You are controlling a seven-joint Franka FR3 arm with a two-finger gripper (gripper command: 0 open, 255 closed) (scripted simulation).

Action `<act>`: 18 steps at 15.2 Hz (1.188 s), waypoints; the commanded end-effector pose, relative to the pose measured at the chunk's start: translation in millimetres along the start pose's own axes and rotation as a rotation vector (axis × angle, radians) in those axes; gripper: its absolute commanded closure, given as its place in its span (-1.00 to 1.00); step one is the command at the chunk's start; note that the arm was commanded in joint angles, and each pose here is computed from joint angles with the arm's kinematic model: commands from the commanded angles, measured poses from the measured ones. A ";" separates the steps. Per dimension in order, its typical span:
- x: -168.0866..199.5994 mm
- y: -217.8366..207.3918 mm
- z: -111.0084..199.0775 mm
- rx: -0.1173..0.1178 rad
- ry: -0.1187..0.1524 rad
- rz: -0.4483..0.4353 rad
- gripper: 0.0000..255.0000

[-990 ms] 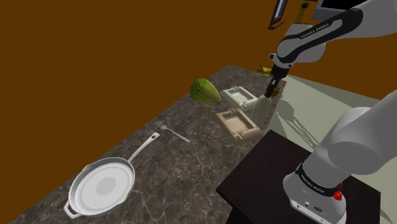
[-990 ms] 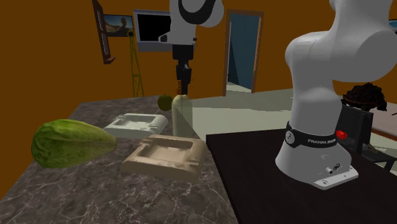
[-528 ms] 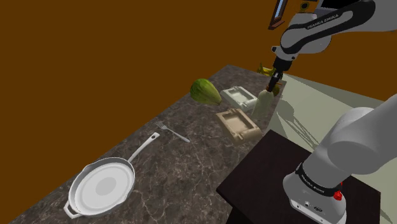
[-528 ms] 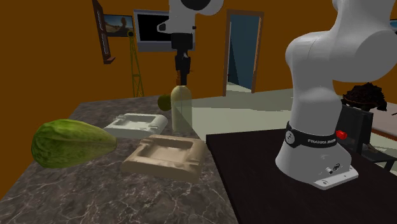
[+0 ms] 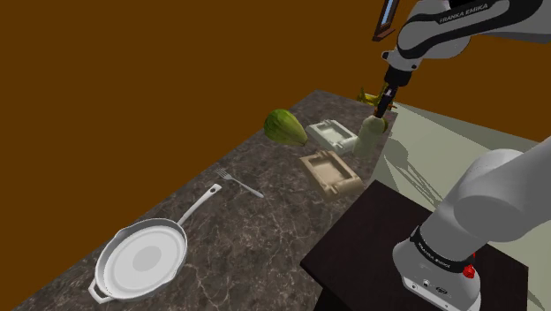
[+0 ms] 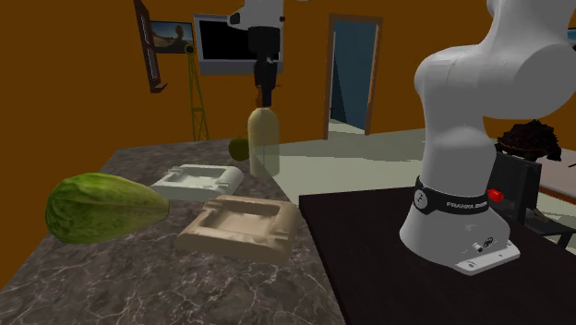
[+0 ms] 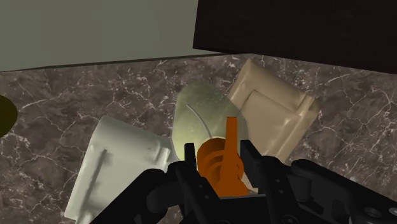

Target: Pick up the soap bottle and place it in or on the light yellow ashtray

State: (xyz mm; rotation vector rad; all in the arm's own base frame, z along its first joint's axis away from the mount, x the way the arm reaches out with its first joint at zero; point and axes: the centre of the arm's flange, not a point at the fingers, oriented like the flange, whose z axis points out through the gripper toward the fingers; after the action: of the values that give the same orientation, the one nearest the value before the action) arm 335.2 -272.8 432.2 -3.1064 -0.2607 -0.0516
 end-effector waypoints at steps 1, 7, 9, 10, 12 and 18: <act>0.5 0.0 -10.1 0.000 0.000 0.000 1.00; 30.0 23.7 -37.6 0.000 0.000 0.000 1.00; 49.3 39.8 -45.8 0.000 0.000 0.000 1.00; 58.9 47.8 -49.9 0.000 0.000 0.000 1.00; 78.2 63.8 -58.1 0.000 0.000 0.000 1.00; 136.1 111.9 -82.7 0.000 0.000 0.000 1.00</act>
State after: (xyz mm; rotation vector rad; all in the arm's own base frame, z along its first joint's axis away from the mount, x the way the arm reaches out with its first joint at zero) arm 473.5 -358.4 513.2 -3.1075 -0.2566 -0.0497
